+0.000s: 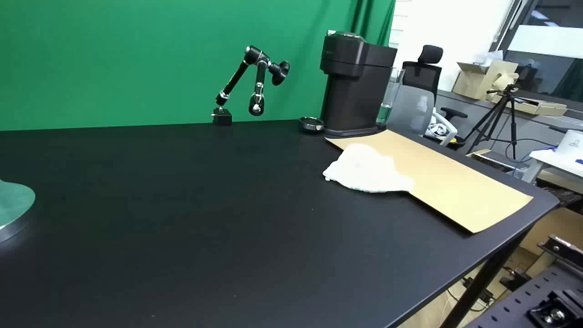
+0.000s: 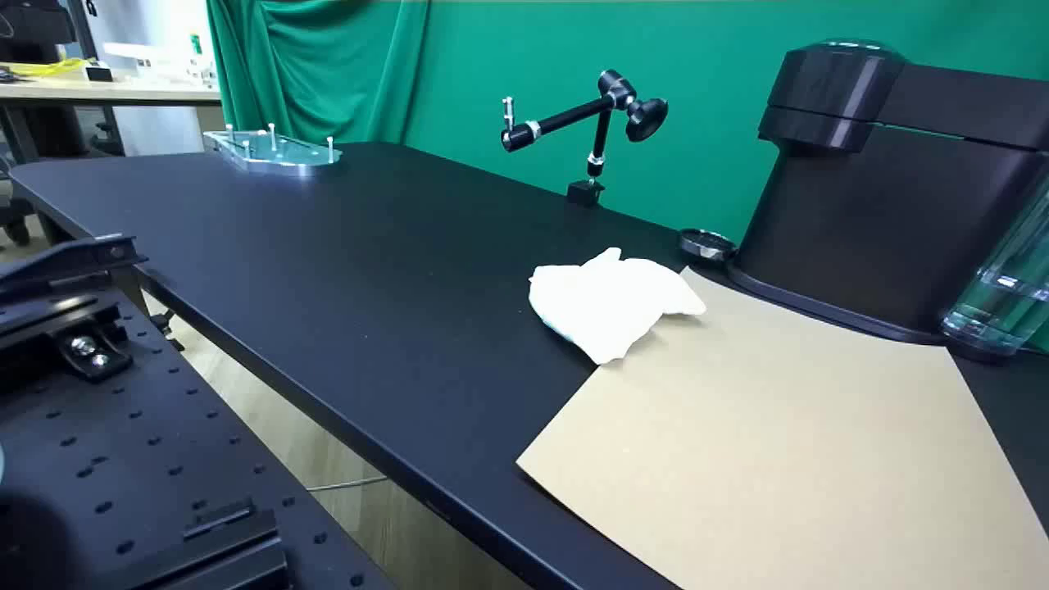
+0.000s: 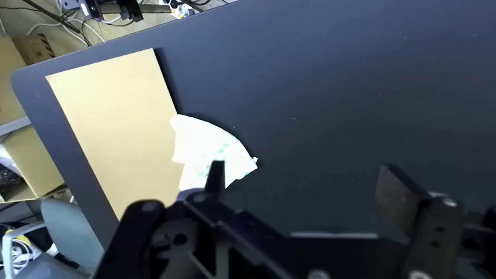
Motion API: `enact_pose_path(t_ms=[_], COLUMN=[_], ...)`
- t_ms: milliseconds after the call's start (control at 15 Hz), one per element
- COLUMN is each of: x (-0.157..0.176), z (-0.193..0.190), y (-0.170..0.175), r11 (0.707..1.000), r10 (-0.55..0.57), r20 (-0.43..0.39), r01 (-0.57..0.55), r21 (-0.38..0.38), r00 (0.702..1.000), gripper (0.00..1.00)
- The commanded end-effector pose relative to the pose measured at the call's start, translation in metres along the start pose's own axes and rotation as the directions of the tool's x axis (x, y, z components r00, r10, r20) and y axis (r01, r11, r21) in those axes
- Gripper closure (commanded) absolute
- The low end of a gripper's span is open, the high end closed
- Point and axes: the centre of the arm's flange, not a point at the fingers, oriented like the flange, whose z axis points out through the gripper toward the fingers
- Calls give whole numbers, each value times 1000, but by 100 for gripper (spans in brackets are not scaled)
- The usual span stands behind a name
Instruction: Hang the cloth on the black stand
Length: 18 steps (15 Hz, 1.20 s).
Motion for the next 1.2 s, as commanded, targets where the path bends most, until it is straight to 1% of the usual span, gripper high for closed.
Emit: enact_pose_path(t_ms=[0, 600, 667, 800, 1000, 1133], x=[0, 0, 1, 13, 43, 64], z=[0, 0, 1, 10, 32, 50], y=[0, 0, -2, 6, 35, 62], r11=[1000, 1000, 1000, 1000, 989, 971], r10=[0, 0, -10, -26, -138, -206], r20=[0, 0, -15, -32, -84, -142], r01=[0, 0, 10, 27, 143, 220], r21=[0, 0, -6, 12, 48, 89], r00=[1000, 1000, 1000, 999, 987, 968], gripper=[0, 0, 0, 0, 0, 0])
